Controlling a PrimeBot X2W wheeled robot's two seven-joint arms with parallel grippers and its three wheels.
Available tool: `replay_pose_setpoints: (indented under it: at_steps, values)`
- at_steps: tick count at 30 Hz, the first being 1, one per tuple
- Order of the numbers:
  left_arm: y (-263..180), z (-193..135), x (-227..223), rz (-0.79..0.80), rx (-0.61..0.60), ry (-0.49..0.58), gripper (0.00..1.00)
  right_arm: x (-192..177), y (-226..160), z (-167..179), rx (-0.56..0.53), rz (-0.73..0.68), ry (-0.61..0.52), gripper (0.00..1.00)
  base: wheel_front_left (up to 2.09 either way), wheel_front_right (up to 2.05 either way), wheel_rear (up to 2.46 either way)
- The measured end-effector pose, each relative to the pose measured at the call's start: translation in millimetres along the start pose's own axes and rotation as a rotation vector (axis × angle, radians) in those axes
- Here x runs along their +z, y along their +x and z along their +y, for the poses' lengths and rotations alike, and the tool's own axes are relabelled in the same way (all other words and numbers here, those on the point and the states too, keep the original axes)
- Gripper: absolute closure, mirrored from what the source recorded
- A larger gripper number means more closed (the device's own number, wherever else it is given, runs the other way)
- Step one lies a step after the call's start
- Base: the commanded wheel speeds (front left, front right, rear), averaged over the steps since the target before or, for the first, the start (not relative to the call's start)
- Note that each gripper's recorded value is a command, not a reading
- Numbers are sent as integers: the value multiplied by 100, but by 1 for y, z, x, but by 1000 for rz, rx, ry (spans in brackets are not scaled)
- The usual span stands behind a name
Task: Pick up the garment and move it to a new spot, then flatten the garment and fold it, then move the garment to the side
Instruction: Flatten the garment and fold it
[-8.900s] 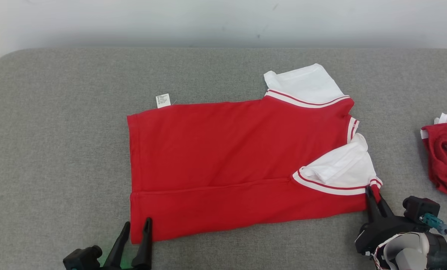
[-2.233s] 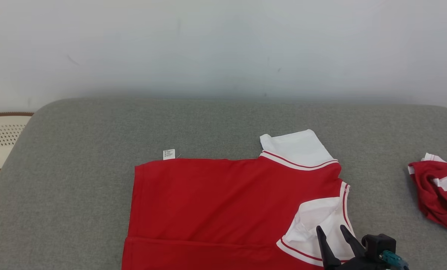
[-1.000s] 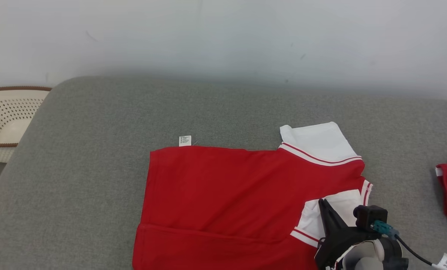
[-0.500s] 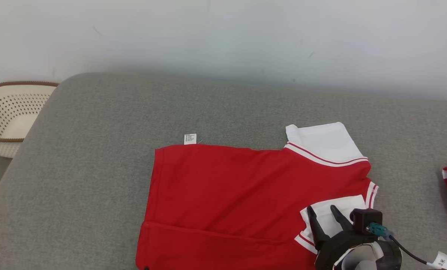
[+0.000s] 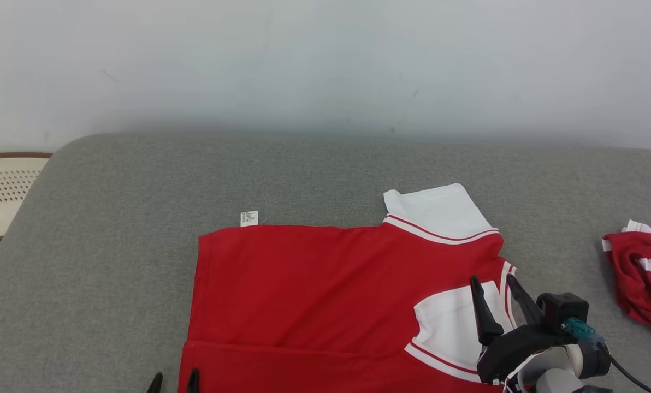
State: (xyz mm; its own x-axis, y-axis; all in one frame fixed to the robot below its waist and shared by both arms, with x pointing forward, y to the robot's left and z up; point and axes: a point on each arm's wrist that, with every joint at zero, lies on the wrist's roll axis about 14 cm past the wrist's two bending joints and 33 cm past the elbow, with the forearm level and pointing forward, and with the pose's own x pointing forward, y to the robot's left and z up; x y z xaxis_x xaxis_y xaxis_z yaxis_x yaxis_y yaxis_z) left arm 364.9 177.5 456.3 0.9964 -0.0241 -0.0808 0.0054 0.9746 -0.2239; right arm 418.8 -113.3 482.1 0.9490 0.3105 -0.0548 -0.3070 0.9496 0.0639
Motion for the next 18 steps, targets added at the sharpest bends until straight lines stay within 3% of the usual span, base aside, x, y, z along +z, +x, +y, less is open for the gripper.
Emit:
replay_pose_setpoints:
  at_steps: [7, 18]
  values:
    - [31, -14, 26, -58, -61, 85, 0, 16, -3, -24, -61, -48, -37, 0, 0, 0, 0]
    - [102, -24, 49, -76, -124, 176, 0, 29, 28, -45, -84, -80, -65, 0, 0, 0, 0]
